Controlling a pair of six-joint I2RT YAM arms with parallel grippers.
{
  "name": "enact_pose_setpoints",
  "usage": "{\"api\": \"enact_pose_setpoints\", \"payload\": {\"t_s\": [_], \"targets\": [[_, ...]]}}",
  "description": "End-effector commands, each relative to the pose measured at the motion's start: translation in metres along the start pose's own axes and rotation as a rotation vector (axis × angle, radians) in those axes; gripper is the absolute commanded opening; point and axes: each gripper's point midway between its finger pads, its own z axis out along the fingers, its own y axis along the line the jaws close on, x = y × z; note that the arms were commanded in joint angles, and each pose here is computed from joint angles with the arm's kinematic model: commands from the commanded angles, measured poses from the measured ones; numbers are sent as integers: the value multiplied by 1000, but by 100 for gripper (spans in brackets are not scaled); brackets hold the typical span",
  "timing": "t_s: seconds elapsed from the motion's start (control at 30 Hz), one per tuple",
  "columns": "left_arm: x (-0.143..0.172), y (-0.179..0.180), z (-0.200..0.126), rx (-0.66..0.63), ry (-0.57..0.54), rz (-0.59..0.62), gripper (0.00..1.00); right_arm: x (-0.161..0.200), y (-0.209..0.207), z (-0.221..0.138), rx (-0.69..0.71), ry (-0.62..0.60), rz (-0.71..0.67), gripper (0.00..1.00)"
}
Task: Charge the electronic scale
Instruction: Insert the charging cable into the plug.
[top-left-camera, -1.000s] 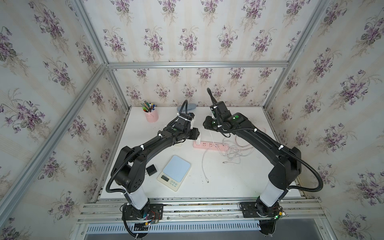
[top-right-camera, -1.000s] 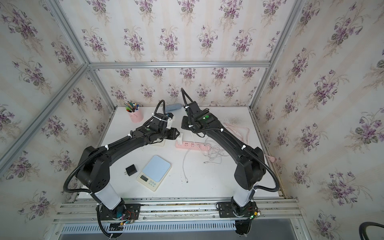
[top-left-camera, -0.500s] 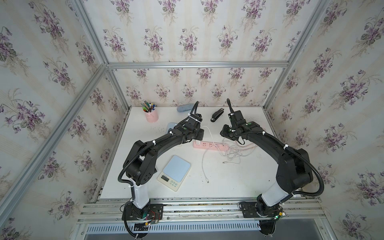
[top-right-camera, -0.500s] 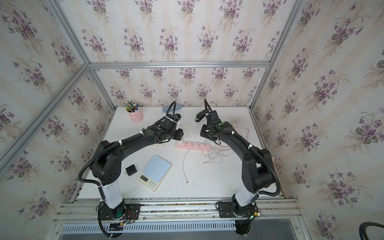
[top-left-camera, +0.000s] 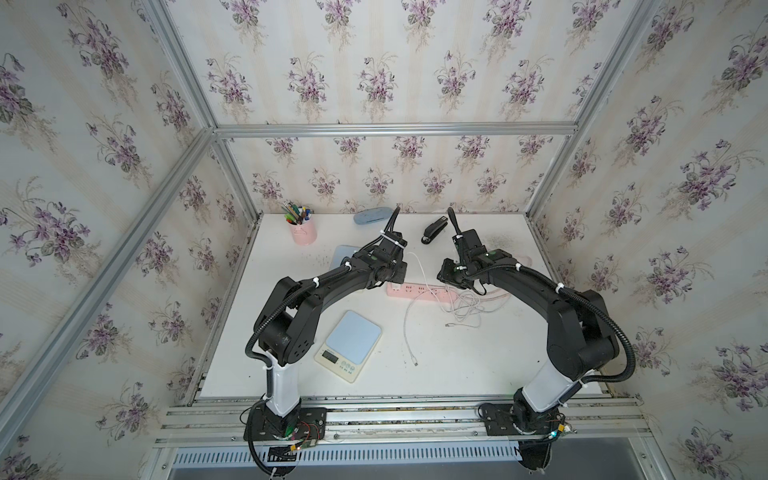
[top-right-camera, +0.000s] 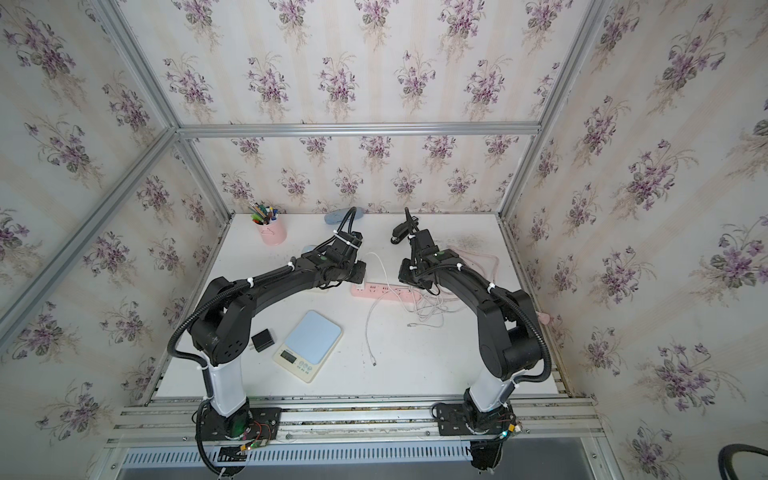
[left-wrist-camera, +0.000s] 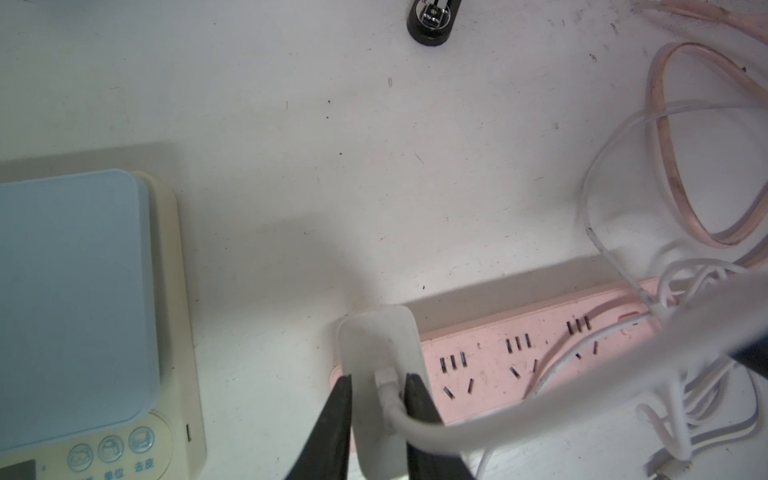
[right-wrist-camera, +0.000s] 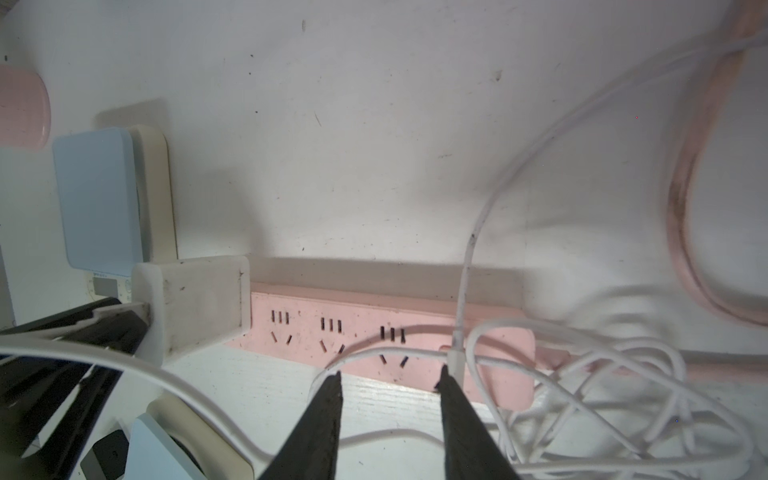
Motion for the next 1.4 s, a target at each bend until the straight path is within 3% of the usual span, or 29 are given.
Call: {"api": "enact_pose_setpoints", "payload": {"t_s": [0.0, 0.3, 0.73, 0.97, 1.2, 1.37], "targets": [[-6, 1, -2, -8, -14, -7, 19, 1, 2, 4, -16, 0, -5, 39], [2, 1, 2, -3, 6, -3, 0, 13, 7, 18, -48, 44, -4, 37], [36, 6, 14, -83, 79, 23, 0, 28, 21, 36, -59, 75, -44, 35], [33, 5, 6, -91, 58, 16, 0, 31, 27, 17, -75, 8, -100, 30], [15, -1, -11, -52, -4, -15, 0, 92, 71, 27, -268, 73, -259, 23], [17, -2, -13, -37, -9, -27, 0, 97, 102, 55, -355, 113, -283, 21]]}}
